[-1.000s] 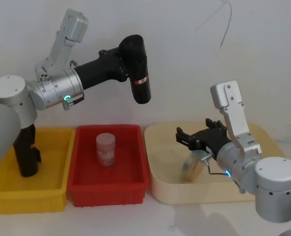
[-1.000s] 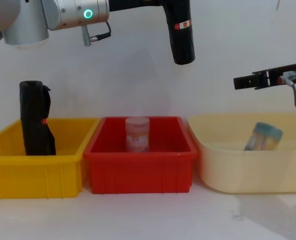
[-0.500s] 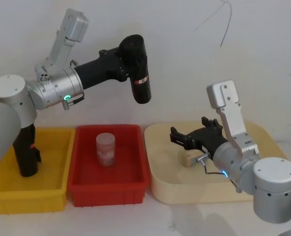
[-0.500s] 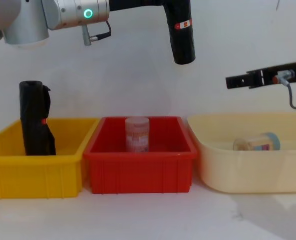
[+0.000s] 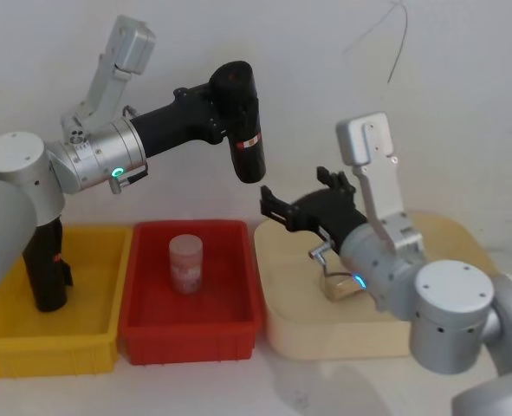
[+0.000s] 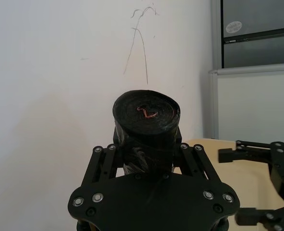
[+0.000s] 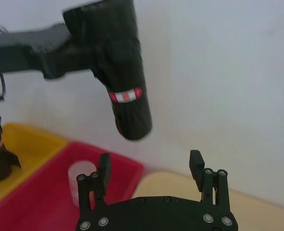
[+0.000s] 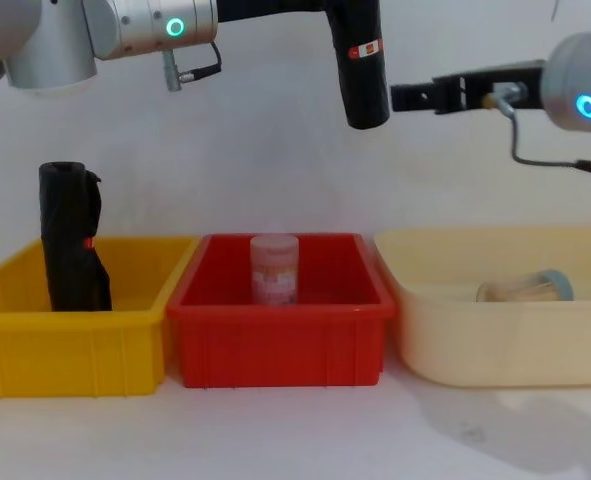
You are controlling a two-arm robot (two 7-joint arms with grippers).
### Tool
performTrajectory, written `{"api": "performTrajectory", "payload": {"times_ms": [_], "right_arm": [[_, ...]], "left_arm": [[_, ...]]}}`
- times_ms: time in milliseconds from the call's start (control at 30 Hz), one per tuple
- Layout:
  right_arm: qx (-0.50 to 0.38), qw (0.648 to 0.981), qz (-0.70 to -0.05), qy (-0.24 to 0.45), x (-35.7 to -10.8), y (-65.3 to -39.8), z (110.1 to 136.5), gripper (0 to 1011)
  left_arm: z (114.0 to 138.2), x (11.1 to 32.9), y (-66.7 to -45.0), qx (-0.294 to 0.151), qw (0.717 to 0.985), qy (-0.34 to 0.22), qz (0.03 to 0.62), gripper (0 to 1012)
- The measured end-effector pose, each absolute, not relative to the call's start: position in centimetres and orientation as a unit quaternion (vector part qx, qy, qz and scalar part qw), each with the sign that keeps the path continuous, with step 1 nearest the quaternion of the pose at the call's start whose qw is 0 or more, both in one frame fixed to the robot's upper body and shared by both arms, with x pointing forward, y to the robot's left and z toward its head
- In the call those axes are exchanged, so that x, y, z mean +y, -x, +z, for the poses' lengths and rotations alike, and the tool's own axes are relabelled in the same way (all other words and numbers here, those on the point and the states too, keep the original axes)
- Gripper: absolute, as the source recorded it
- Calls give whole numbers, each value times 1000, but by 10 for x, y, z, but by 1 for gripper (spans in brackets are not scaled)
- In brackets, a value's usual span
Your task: Pick up the garbage bag with the one hand and transfer it to the other hand.
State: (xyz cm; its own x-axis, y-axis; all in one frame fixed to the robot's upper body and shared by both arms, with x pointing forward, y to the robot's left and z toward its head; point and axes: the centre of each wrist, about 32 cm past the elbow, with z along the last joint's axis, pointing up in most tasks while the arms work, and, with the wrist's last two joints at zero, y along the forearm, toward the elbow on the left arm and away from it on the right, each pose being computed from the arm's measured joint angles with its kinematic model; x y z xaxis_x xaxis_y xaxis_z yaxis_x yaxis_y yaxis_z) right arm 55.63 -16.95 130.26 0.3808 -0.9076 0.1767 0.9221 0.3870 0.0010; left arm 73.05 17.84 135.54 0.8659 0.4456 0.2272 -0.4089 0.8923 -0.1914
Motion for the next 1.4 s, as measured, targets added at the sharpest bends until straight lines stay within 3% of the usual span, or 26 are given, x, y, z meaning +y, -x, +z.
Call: {"api": "performTrajectory", "payload": {"times_ms": [500,1333,1400], "right_arm": [[-103,827,-553,25,-131,-587,1304,1001],[-107,815,-568,23,-96,-625,1307,1001],[-107,815,-569,24,-95,-627,1307,965]], "left_arm": [[1355,178,-731,-134,964,69,221,513],[1356,178,-731,-134,964,69,222,513],[1355,178,-731,-134,964,69,222,513]]}}
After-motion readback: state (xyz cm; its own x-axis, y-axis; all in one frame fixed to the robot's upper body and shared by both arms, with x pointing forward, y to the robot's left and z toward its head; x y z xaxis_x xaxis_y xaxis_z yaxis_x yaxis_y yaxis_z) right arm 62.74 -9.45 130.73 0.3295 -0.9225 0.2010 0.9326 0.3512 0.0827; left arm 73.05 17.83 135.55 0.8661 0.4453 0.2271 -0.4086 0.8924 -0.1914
